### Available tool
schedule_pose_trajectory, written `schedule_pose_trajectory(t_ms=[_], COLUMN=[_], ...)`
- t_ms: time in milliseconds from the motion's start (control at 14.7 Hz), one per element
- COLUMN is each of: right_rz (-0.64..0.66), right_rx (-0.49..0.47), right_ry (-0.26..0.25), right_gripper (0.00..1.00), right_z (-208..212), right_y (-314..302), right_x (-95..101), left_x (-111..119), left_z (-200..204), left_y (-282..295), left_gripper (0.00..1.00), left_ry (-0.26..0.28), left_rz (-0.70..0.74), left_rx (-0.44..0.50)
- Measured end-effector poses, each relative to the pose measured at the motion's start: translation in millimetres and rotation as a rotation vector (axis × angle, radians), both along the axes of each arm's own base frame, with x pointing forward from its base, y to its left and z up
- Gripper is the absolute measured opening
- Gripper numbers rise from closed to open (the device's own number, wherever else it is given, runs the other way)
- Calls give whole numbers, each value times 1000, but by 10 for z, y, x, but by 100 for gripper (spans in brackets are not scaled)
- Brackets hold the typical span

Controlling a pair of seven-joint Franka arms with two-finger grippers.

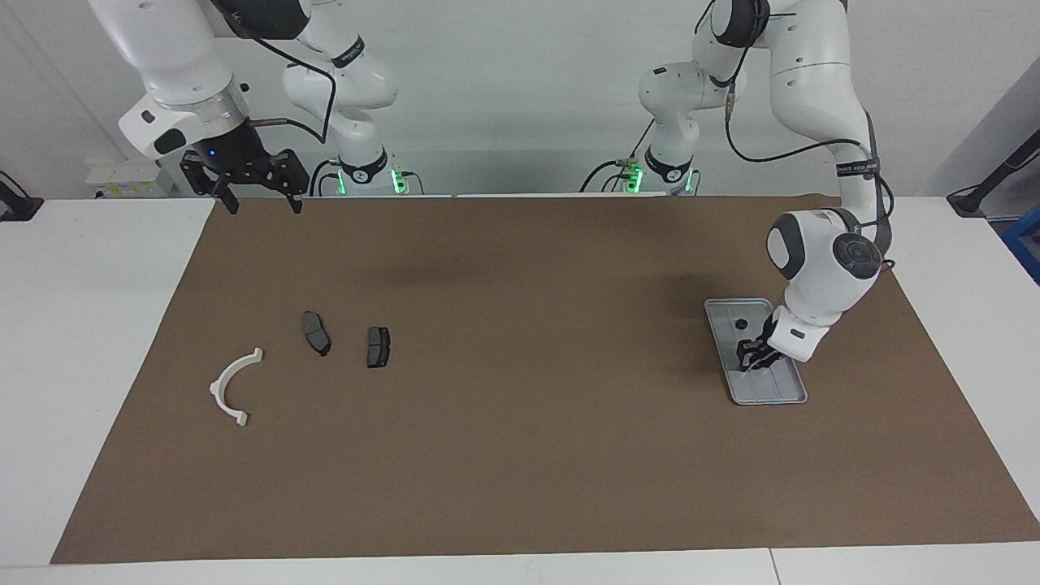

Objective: Place bearing gear from tray to pile
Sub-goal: 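Reach the left gripper into the tray and grasp the black bearing, then carry the bearing to table center with the left gripper while the right gripper approaches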

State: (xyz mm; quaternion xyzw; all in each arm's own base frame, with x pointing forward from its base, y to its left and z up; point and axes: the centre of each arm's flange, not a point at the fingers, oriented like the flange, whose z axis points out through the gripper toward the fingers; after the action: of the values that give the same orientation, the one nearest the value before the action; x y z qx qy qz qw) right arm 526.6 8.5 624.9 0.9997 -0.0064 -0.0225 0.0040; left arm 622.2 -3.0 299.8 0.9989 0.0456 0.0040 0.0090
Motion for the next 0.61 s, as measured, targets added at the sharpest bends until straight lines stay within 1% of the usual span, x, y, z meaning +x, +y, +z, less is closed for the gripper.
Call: schedule_pose_trajectory(t_ms=[68, 136, 339, 475, 611], right_rz=[0, 0, 0, 0, 0], right_rx=[0, 0, 1, 1, 1], right_ry=[-9, -21, -40, -44, -44], right_gripper=[100, 100, 100, 100, 100], right_z=[7, 17, 31, 34, 34], right_y=[0, 0, 1, 1, 1], right_x=[10, 24, 45, 49, 50], left_x=[-6, -10, -7, 75, 193], left_z=[5, 6, 32, 208, 536], left_y=[1, 3, -9, -153, -620], left_gripper=[41, 36, 35, 35, 35], left_ry=[0, 0, 5, 11, 8], left_rz=[0, 1, 7, 49, 112], left_rx=[0, 1, 1, 1, 1])
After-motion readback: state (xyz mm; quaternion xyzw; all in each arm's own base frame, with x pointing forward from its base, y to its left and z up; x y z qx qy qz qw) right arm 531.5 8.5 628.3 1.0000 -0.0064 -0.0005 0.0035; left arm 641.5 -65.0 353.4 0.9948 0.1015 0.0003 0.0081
